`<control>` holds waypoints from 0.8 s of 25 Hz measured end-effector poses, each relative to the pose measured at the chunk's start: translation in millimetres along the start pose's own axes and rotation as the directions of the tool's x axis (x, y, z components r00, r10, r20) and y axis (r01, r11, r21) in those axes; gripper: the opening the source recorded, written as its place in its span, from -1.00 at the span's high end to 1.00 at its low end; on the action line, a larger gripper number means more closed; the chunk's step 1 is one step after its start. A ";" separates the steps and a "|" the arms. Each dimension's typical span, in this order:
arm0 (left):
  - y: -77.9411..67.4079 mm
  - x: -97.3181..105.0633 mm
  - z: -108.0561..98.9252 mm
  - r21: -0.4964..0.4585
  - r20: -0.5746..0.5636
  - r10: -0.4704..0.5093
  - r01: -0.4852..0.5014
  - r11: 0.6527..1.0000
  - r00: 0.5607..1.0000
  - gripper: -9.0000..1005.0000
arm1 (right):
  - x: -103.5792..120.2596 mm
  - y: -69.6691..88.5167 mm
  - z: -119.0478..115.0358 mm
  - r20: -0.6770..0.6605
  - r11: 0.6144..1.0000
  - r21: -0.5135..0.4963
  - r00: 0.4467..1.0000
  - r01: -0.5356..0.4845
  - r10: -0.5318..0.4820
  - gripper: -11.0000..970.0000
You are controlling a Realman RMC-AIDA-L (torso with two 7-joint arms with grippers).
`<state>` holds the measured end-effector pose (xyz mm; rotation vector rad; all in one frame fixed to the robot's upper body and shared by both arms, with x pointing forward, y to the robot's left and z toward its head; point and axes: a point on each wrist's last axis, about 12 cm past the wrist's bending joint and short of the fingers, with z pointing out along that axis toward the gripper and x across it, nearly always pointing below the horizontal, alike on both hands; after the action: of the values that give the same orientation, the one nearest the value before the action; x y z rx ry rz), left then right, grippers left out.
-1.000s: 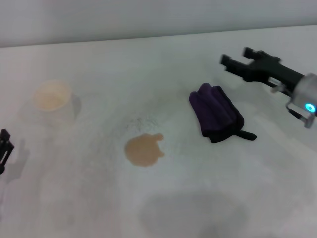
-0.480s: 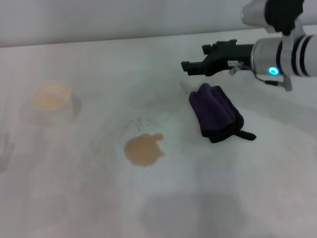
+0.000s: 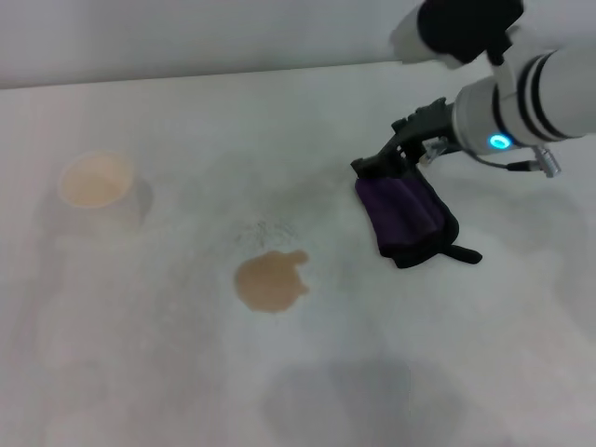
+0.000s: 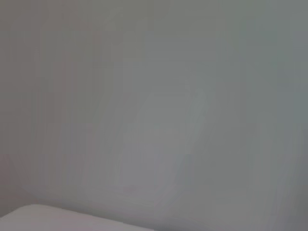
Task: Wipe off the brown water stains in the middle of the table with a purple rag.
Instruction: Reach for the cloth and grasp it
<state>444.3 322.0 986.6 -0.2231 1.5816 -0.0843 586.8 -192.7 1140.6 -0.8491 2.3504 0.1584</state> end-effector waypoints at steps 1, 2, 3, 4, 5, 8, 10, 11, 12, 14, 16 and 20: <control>0.0 0.0 0.0 0.000 0.000 0.000 0.000 1.000 1.000 -0.77 | 0.0 0.0 0.0 0.000 1.000 0.000 1.000 0.000 0.000 -0.68; 0.1 -0.4 0.4 0.000 0.002 -0.007 0.007 1.000 1.000 -0.77 | 1.4 1.9 1.9 -0.011 1.000 -0.001 1.000 0.002 -0.002 -0.67; -0.1 -0.8 1.1 0.001 0.005 -0.013 0.012 1.000 1.000 -0.77 | 3.3 3.2 4.0 -0.022 1.000 -0.004 1.000 0.001 -0.001 -0.66; -0.5 -1.3 2.2 0.003 0.007 -0.014 0.014 1.000 1.000 -0.77 | 5.2 4.3 6.0 -0.032 1.000 -0.006 0.999 -0.001 0.001 -0.66; -1.5 -2.2 4.3 0.007 0.011 -0.015 0.015 1.000 1.000 -0.77 | 7.9 4.4 8.3 -0.042 1.000 -0.006 0.999 -0.005 0.005 -0.65; -2.3 -3.2 6.7 0.012 0.014 -0.013 0.013 1.000 1.000 -0.77 | 15.2 2.0 15.9 -0.064 1.000 0.001 0.998 -0.018 0.018 -0.62; -0.9 -4.0 8.7 0.012 0.013 -0.004 0.004 1.000 1.000 -0.77 | 18.7 0.3 20.7 -0.079 1.000 0.005 0.997 -0.026 0.026 -0.61; -0.9 -4.0 8.7 0.012 0.013 -0.004 0.004 1.000 1.000 -0.77 | 20.4 -0.5 22.9 -0.088 1.000 0.005 0.996 -0.030 0.030 -0.60; -0.4 -4.2 9.0 0.012 0.013 -0.002 0.001 1.000 1.000 -0.77 | 21.7 -1.2 24.6 -0.096 0.999 0.007 0.995 -0.035 0.035 -0.59; -0.2 -4.3 9.2 0.012 0.013 0.000 0.000 1.000 1.000 -0.77 | 23.0 -2.1 27.2 -0.106 0.999 0.010 0.993 -0.046 0.047 -0.58; -0.2 -4.4 9.2 0.012 0.014 0.000 0.000 1.000 1.000 -0.77 | 23.9 -2.7 28.8 -0.115 0.998 0.013 0.992 -0.053 0.055 -0.56; 0.2 -5.4 10.2 0.013 0.019 0.004 -0.004 1.000 1.000 -0.77 | 23.6 -2.3 29.6 -0.118 0.999 0.014 0.992 -0.052 0.054 -0.53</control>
<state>454.5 324.1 991.6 -0.2100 1.5618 -0.0893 589.6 -198.0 1103.2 -0.8114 2.4832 0.1202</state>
